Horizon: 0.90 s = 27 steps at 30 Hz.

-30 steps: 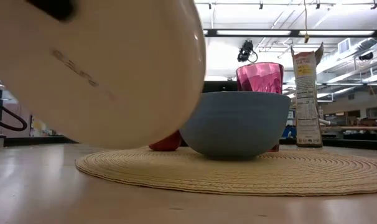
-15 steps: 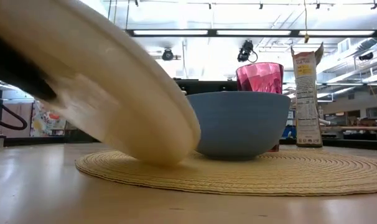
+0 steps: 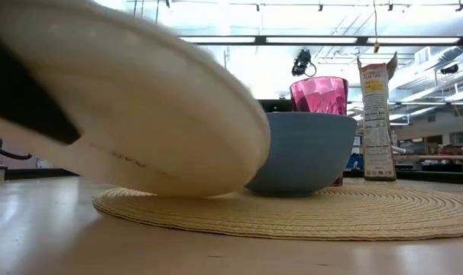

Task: Arrange a breakfast setting
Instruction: Put the white plate on the yellow tablemat

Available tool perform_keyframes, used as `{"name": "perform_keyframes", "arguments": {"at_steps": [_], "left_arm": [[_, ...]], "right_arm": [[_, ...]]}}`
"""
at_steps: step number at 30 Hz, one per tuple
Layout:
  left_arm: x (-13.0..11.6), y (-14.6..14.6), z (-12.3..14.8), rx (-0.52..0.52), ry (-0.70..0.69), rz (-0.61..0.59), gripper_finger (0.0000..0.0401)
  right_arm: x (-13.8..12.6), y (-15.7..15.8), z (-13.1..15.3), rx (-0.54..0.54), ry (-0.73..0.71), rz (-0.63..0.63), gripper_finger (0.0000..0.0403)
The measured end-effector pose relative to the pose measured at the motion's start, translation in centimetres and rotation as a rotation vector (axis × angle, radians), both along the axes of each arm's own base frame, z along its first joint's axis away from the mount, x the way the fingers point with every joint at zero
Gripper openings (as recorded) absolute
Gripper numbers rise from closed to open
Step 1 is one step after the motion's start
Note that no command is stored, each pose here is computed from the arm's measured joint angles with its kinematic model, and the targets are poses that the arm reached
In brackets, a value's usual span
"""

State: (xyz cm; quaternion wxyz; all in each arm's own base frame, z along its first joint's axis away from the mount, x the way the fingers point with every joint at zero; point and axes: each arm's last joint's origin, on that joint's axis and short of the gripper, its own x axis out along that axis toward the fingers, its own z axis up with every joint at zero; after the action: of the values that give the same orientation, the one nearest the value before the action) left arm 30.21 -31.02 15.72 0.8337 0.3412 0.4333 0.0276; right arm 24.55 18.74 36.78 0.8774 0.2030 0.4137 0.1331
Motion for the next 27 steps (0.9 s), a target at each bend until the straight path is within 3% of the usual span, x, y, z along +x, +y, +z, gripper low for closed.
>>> {"name": "perform_keyframes", "arguments": {"at_steps": [9, 18, 21, 24, 27], "left_arm": [[-0.6, -0.7, 0.3, -0.011, 0.025, -0.049, 0.0217], [-0.1, -2.4, 3.3, -0.173, 0.026, -0.080, 0.0229], [0.3, -2.3, 4.5, -0.253, -0.009, -0.002, 0.0228], [1.0, -0.6, 5.3, -0.359, -0.001, 0.158, 0.0218], [1.6, 1.1, 4.4, -0.382, 0.020, 0.250, 0.0201]], "right_arm": [[0.0, 0.0, 0.0, -0.004, -0.002, 0.007, 0.0144], [-0.1, 0.1, 0.0, -0.003, -0.002, 0.011, 0.0144], [-0.2, 0.2, 0.0, -0.002, -0.002, 0.018, 0.0144], [-0.3, 0.4, 0.0, -0.002, -0.002, 0.024, 0.0144], [-0.3, 0.4, 0.0, -0.002, -0.002, 0.025, 0.0144]]}}
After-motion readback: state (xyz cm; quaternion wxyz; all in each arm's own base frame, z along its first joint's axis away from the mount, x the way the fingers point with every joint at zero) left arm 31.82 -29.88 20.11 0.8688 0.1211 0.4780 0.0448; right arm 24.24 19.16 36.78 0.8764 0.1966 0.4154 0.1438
